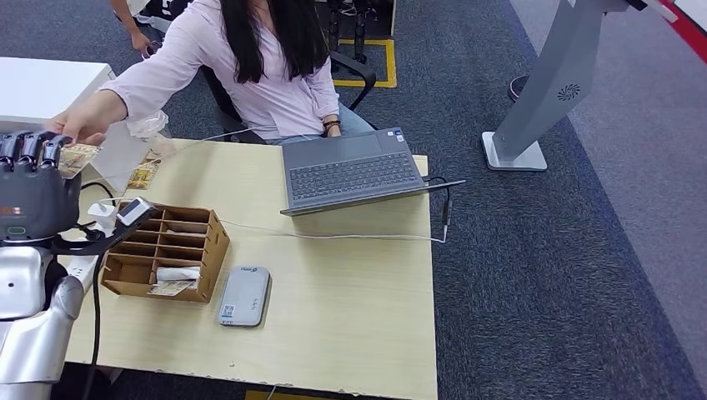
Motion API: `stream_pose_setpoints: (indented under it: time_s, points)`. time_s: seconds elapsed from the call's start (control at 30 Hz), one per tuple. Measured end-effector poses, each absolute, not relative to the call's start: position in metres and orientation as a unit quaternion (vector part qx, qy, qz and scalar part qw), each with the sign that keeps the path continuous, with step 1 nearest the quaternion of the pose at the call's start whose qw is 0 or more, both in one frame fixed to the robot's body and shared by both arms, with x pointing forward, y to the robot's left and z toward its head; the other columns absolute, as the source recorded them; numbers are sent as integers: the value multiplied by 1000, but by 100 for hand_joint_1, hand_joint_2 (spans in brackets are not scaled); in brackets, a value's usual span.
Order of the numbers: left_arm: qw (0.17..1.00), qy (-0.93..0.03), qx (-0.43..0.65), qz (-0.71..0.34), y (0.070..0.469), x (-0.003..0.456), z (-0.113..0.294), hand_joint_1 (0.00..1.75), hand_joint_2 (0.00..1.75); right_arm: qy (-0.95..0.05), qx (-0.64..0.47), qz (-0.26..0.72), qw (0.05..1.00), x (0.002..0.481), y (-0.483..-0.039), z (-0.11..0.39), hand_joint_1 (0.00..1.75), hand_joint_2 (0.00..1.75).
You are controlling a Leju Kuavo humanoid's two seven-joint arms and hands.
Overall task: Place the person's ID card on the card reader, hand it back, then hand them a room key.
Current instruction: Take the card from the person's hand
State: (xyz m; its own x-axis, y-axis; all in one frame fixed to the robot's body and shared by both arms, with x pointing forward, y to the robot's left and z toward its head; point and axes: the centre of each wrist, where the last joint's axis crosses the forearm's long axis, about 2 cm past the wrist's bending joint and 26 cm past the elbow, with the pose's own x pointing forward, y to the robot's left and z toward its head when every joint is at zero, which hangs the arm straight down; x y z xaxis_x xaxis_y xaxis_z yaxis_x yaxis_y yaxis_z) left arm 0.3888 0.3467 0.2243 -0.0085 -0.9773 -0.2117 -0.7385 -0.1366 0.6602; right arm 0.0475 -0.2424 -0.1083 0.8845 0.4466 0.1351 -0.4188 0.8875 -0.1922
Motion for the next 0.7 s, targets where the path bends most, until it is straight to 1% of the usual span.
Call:
stream_pose_setpoints:
  time_s: [0.7]
  points:
    - [186,-637,671,-331,338,392,222,175,175,-88,-81,229,966,47,-243,-108,0,0]
